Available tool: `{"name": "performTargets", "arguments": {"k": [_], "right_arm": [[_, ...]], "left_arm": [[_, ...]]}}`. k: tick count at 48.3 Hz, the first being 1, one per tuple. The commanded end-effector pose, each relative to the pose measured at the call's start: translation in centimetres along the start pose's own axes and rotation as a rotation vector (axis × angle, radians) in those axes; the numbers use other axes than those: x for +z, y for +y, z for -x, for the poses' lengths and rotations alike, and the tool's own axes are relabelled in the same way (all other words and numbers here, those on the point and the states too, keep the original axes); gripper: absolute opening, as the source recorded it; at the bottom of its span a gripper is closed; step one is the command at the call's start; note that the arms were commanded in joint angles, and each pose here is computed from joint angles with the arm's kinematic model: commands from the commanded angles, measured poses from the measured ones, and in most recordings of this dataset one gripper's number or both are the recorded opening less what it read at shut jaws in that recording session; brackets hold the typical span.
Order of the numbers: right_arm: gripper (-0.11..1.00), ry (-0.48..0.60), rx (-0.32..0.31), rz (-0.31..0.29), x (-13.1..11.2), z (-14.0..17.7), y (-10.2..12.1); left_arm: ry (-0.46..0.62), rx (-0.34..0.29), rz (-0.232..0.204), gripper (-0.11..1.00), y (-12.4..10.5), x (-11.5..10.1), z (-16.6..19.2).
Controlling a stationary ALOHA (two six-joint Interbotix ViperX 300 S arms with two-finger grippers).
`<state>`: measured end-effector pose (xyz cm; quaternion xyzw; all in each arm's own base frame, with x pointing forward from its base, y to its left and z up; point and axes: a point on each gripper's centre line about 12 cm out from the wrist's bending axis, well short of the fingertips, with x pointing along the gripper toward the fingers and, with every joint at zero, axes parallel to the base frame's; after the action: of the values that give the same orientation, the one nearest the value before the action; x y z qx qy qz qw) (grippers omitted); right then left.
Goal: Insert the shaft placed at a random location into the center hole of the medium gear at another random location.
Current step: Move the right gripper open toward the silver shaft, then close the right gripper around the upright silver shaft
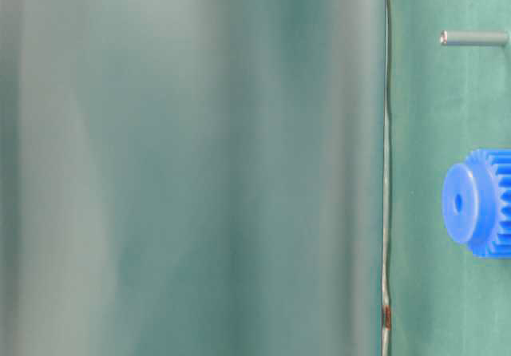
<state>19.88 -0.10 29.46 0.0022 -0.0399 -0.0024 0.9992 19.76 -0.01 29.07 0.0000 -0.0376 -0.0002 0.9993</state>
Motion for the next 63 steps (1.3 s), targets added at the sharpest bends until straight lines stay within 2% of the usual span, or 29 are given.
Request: {"name": "performTargets", "arguments": {"k": [1,14,29,31,34,43,46,48,53,63], "right_arm": [[0.01,-0.005,-0.002,0.02,0.3,-0.3,-0.1],[0.01,0.046,-0.026,0.023,0.0,-0.5,-0.6],[0.02,0.172,-0.113,0.015,-3.6,-2.3,-2.6],[0.06,0.189,-0.124,0.014,-4.2,-2.6,-2.9],[0.18,0.216,-0.136,0.011,-5.1,-3.1,-3.2],[0.72,0.316,-0.156,0.01,-8.1,-4.6,-4.0],[0.87,0.344,-0.164,0.01,-9.3,-4.9,-4.3],[0.88,0.361,-0.168,0.01,-10.1,-5.3,-4.5],[0.81,0.386,-0.181,0.005,-11.8,-5.9,-5.0],[0.82,0.444,-0.206,-0.002,-14.9,-6.8,-6.0]], "left_arm": [[0.025,-0.017,-0.002,0.0,-0.3,0.4,-0.5],[0.035,-0.018,0.007,0.0,-0.3,0.4,-0.4],[0.037,-0.016,0.007,0.0,-0.3,0.4,-0.3],[0.037,-0.016,0.007,0.0,-0.3,0.4,-0.3],[0.037,-0.018,0.007,0.0,-0.3,0.4,-0.3],[0.037,-0.018,0.006,0.0,-0.3,0.4,-0.3],[0.037,-0.018,0.007,0.0,-0.3,0.4,-0.3],[0.037,-0.016,0.009,0.0,-0.3,0.4,-0.3],[0.038,-0.018,0.007,0.0,-0.3,0.3,-0.3],[0.04,-0.018,0.007,0.0,-0.3,0.3,-0.3]]}}
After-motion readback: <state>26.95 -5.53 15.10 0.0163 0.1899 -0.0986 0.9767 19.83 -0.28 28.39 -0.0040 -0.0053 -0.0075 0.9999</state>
